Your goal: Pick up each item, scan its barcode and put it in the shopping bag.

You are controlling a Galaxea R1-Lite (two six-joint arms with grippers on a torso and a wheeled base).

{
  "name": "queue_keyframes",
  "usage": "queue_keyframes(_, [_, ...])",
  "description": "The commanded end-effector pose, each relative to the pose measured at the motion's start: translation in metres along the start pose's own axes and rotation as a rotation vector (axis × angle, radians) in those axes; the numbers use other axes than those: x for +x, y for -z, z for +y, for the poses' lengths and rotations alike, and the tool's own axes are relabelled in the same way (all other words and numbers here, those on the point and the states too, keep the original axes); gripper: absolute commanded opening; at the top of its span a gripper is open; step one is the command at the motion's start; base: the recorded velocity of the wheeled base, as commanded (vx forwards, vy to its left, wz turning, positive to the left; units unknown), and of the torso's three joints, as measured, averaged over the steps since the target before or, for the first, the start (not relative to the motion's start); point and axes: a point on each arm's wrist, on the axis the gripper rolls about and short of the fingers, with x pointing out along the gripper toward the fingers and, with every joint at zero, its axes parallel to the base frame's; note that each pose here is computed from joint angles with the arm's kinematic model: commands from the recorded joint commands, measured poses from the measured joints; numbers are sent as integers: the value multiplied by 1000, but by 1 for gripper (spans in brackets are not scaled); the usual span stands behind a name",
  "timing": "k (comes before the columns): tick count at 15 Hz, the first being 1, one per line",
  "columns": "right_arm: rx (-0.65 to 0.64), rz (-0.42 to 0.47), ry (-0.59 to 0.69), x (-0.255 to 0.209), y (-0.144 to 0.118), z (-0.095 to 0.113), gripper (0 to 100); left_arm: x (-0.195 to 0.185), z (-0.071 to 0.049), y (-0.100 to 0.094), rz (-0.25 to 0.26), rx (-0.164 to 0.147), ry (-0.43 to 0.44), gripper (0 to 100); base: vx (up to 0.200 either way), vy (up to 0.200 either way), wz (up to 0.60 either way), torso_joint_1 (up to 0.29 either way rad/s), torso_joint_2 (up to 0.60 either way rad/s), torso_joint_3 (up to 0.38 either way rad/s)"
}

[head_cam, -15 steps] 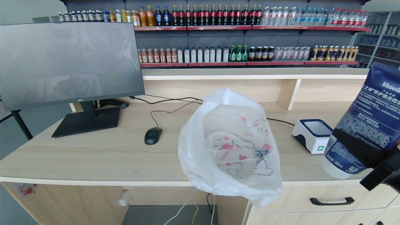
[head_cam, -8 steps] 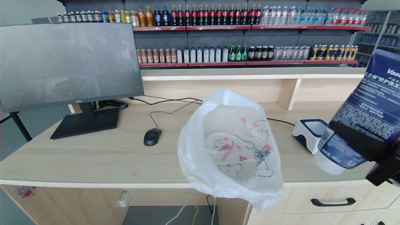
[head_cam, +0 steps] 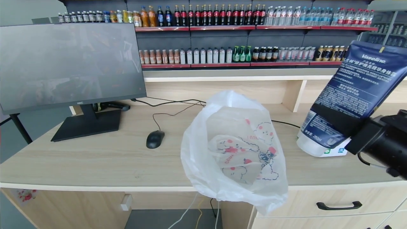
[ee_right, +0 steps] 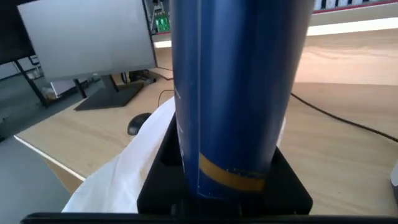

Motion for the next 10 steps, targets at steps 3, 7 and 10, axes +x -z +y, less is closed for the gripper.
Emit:
queue_keyframes(3, [5,60,-97,89,17,3,0,0,0,0,0,0,1,100,0,0,0,0,0,0])
queue_keyframes(7, [16,67,-123,134,45,0,0,0,0,0,0,0,-1,100,0,0,0,0,0,0])
queue_keyframes(10, [8,0,-182,170,79,6,0,0,0,0,0,0,-1,100,0,0,0,0,0,0])
